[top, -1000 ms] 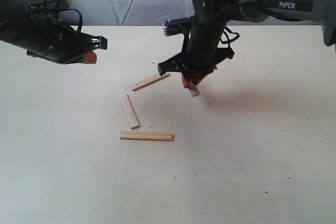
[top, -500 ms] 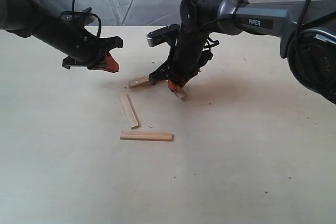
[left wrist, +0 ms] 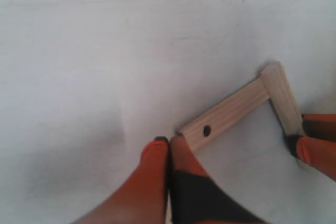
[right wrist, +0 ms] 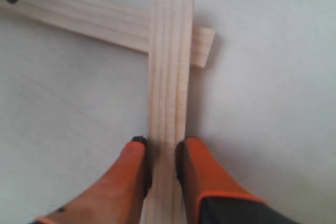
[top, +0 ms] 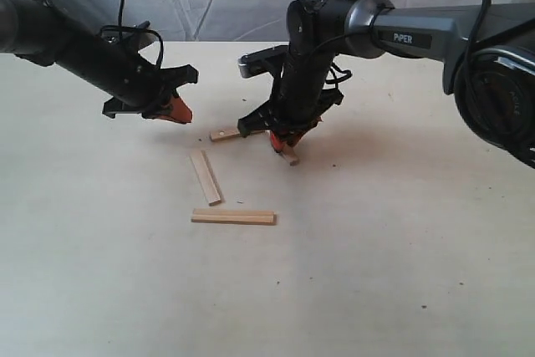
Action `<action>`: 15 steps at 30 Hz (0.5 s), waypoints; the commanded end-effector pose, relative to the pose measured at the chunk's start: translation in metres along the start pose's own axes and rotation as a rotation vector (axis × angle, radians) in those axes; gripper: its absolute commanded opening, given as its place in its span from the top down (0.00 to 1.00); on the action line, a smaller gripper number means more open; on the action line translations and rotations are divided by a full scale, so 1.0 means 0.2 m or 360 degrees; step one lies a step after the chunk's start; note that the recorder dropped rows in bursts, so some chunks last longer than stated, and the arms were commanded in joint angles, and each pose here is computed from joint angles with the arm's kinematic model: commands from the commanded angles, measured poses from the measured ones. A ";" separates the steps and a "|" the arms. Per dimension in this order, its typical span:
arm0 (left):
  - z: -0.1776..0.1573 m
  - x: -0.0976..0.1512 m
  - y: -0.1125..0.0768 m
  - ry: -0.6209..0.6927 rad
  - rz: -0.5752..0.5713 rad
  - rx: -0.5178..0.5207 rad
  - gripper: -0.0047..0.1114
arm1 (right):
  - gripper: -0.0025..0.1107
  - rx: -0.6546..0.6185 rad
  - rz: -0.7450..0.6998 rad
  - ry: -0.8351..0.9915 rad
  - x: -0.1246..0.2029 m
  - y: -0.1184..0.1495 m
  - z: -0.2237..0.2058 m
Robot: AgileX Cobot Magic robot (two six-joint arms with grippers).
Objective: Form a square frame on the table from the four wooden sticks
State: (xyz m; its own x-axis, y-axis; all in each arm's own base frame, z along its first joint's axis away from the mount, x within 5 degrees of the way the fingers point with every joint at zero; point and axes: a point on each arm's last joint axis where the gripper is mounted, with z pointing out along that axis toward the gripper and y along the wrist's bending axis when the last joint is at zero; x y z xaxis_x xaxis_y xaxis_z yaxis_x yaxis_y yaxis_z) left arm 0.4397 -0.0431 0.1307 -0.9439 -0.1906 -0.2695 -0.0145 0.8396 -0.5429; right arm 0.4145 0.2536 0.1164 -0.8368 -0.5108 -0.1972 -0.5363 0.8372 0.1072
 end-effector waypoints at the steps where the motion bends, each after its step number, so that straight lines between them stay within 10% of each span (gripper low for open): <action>1: -0.14 -0.04 -0.06 -0.0110 0.0074 -0.0112 0.96 | 0.98 0.0025 0.0232 0.0067 0.02 -0.09 -0.09; 8: -0.35 -0.02 -0.22 -0.0300 0.0145 -0.0132 0.96 | 0.98 0.0050 0.0592 0.0118 0.05 -0.21 -0.22; 15: -0.19 0.15 -0.32 -0.0219 0.0212 -0.0159 0.96 | 0.98 0.0094 0.0642 0.0076 0.04 -0.22 -0.20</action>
State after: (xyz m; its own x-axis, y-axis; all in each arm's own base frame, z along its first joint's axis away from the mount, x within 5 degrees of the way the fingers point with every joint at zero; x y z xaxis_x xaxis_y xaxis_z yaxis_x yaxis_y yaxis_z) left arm 0.4067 -0.0714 0.1987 -0.8802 -0.1490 -0.4506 0.0685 0.8997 -0.4311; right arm 0.4243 0.2050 0.1470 -0.9842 -0.1583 -0.0799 -0.1666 0.9799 0.1098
